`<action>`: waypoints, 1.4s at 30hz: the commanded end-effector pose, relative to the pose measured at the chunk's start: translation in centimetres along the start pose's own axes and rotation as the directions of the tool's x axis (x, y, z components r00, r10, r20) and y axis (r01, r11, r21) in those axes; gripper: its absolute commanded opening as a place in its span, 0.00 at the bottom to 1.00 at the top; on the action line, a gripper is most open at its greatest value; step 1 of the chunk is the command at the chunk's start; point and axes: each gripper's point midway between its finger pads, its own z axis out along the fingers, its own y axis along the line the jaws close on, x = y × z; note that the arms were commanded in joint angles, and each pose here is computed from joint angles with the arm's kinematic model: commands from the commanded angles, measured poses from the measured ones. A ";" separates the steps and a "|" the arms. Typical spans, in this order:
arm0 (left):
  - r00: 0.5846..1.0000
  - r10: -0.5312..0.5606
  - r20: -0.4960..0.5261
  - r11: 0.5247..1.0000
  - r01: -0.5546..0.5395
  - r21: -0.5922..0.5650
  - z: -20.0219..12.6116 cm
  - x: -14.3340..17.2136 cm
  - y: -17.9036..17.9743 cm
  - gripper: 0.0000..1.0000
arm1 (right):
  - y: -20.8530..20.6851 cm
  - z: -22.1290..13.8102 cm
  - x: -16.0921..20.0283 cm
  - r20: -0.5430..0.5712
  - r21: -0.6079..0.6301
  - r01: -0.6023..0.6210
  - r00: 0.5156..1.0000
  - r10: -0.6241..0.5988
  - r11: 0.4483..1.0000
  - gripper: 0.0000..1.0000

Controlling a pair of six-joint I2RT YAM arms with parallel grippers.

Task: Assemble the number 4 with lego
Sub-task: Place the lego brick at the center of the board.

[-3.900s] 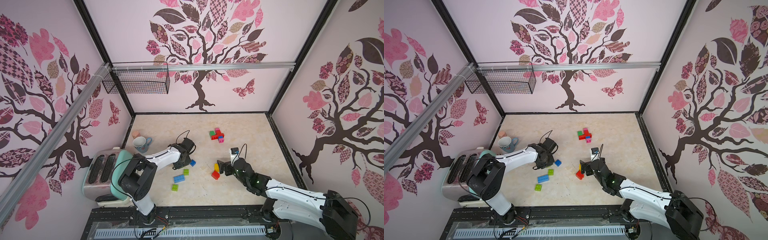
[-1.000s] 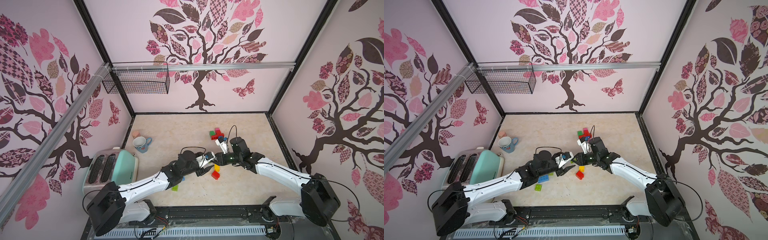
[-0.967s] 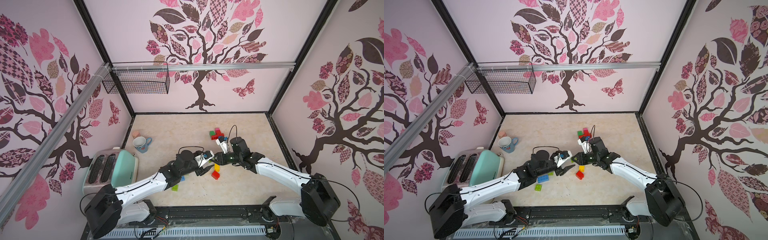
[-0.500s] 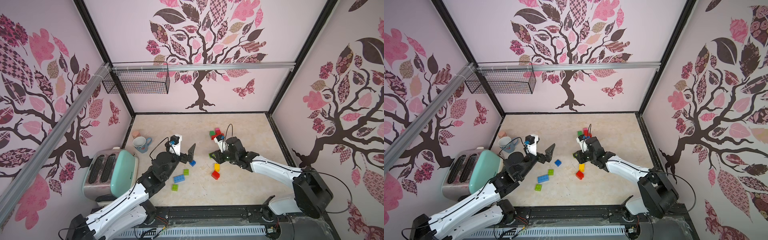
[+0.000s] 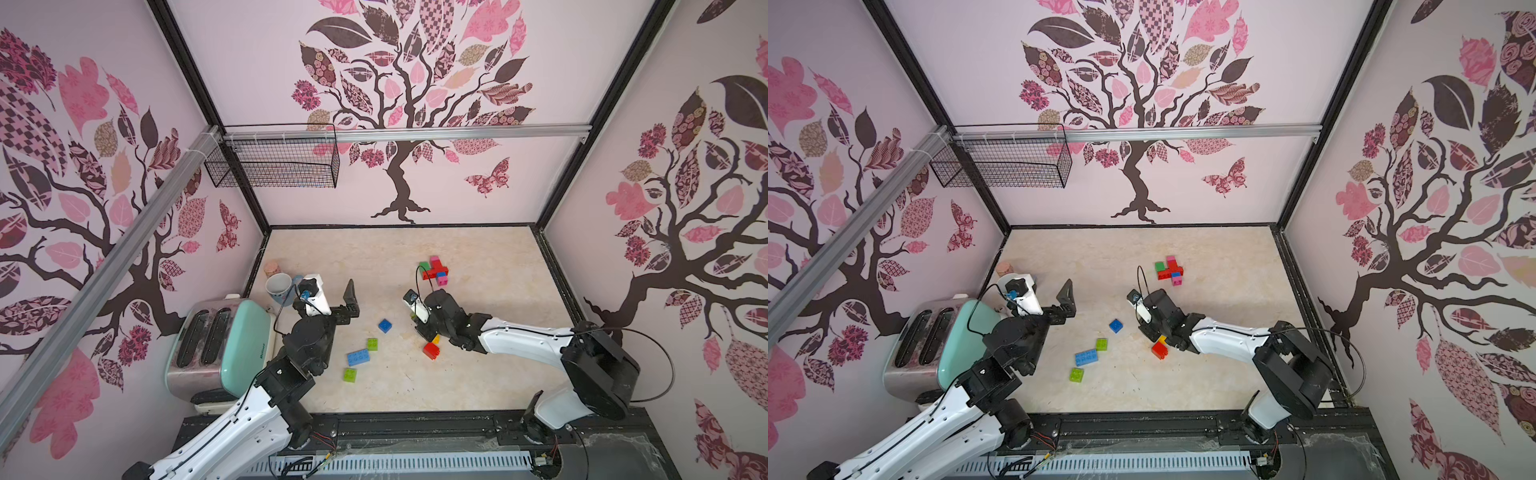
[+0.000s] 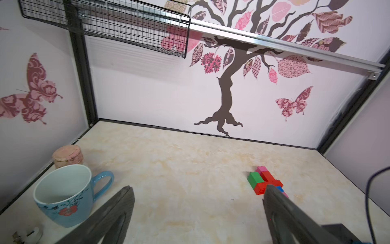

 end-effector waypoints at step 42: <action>0.968 0.120 -0.220 0.978 -0.153 -0.141 1.7 3.1 1.0 0.98 | 7.1 4.1 6.0 -0.204 -0.038 0.498 0.845 -0.495 0.866 0.41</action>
